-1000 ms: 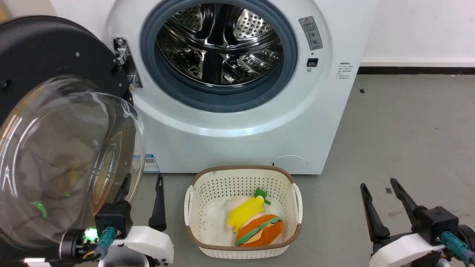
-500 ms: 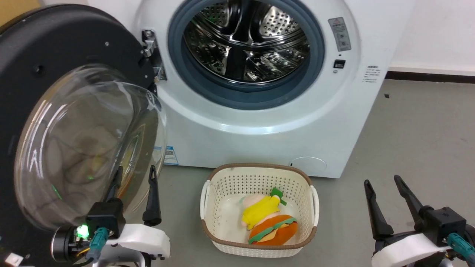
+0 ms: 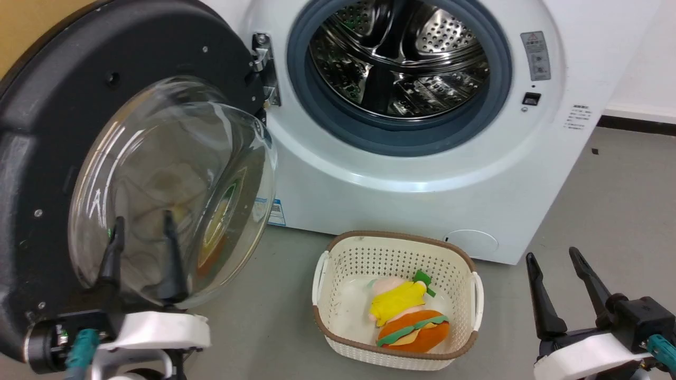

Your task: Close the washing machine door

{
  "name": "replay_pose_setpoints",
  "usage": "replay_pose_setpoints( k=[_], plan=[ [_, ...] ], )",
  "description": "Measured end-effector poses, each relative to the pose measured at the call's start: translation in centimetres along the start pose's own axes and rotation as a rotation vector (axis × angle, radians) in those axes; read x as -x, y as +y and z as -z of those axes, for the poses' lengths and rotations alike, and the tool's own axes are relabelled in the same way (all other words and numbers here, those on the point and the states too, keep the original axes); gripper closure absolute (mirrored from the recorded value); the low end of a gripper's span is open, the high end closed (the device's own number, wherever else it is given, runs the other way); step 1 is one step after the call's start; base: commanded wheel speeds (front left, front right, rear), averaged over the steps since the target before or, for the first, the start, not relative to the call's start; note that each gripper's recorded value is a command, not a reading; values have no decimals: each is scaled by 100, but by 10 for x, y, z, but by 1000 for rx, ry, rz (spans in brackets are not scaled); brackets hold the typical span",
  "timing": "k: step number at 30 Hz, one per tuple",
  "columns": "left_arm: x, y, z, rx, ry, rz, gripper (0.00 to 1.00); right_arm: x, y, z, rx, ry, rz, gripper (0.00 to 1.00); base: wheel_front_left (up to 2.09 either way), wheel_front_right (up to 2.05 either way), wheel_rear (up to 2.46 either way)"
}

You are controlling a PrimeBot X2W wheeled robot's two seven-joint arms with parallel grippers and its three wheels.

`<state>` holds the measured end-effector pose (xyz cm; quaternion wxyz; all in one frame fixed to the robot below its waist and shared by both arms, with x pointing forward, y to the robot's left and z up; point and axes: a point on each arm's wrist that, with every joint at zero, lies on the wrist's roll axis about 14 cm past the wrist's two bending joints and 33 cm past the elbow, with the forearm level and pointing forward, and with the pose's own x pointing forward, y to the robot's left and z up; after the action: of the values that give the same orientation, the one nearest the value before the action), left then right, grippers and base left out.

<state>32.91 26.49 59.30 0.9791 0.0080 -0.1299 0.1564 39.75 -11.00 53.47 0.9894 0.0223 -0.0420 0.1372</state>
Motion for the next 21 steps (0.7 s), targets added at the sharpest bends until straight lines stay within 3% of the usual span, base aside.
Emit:
replay_pose_setpoints(
  k=[21],
  plan=[
    [10,143,-73,154,-281,-338,100,-21,25,13,-37,2,-78,0,0,0,0]
  ],
)
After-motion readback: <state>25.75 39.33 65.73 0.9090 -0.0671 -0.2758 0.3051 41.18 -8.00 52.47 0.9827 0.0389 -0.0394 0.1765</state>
